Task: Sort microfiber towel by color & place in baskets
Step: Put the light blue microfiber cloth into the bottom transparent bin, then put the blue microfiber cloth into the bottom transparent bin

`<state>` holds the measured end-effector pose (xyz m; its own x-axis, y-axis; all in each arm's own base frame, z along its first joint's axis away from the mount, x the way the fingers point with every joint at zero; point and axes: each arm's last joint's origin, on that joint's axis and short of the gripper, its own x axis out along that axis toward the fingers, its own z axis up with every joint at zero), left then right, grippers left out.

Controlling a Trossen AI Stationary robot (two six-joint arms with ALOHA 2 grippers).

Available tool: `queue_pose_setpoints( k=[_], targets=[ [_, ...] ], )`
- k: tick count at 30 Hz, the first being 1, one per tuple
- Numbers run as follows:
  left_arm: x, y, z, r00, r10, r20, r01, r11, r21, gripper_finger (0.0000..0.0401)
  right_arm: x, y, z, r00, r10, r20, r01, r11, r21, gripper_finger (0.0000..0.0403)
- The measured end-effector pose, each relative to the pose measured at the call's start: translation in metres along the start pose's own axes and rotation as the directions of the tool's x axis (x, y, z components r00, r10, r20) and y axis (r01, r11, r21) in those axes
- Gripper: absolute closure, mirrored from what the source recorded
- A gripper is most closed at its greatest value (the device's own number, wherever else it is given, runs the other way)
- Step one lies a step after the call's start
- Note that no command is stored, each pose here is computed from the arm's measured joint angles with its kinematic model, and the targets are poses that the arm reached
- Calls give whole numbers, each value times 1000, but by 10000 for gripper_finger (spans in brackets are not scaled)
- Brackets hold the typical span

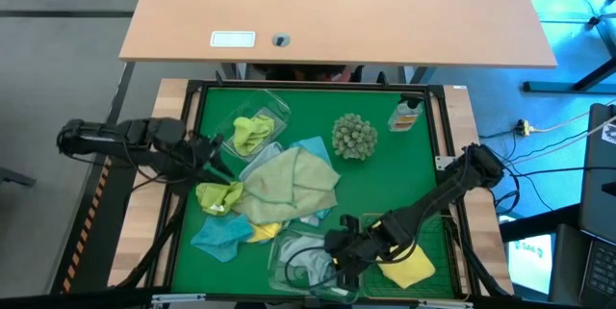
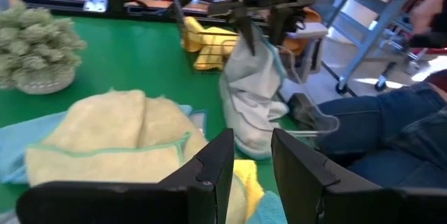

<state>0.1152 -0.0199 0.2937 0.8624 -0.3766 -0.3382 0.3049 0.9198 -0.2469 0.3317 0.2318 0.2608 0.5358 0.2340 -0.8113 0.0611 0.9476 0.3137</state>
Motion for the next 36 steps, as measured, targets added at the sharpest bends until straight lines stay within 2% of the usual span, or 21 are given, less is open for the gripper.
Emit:
queue_pose_setpoints(
  k=[4, 8, 17, 22, 31, 36],
  targets=[
    [2, -4, 0, 1000, -1, 3, 1, 1000, 16, 309, 0, -3, 2, 1000, 18, -17, -18, 1000, 10, 192],
    [2, -8, -1, 1000, -13, -2, 13, 1000, 5, 309, 1, -3, 4, 996, 66, -53, -65, 998, 19, 177],
    [5, -16, -2, 1000, -19, -15, 19, 1000, -13, 309, 2, 3, 15, 971, 238, -23, -237, 971, 25, 173],
    [10, -19, -4, 999, -24, -37, 24, 1000, -3, 308, 4, 3, 21, 965, 261, 9, -261, 965, -9, 173],
    [39, -31, -11, 982, -87, -169, 91, 996, 15, 308, -7, 2, 35, 960, 277, 47, -275, 960, -52, 173],
    [57, -40, -21, 954, -116, -276, 100, 992, -72, 309, -11, 2, 40, 957, 285, 61, -282, 958, -51, 173]
  ],
)
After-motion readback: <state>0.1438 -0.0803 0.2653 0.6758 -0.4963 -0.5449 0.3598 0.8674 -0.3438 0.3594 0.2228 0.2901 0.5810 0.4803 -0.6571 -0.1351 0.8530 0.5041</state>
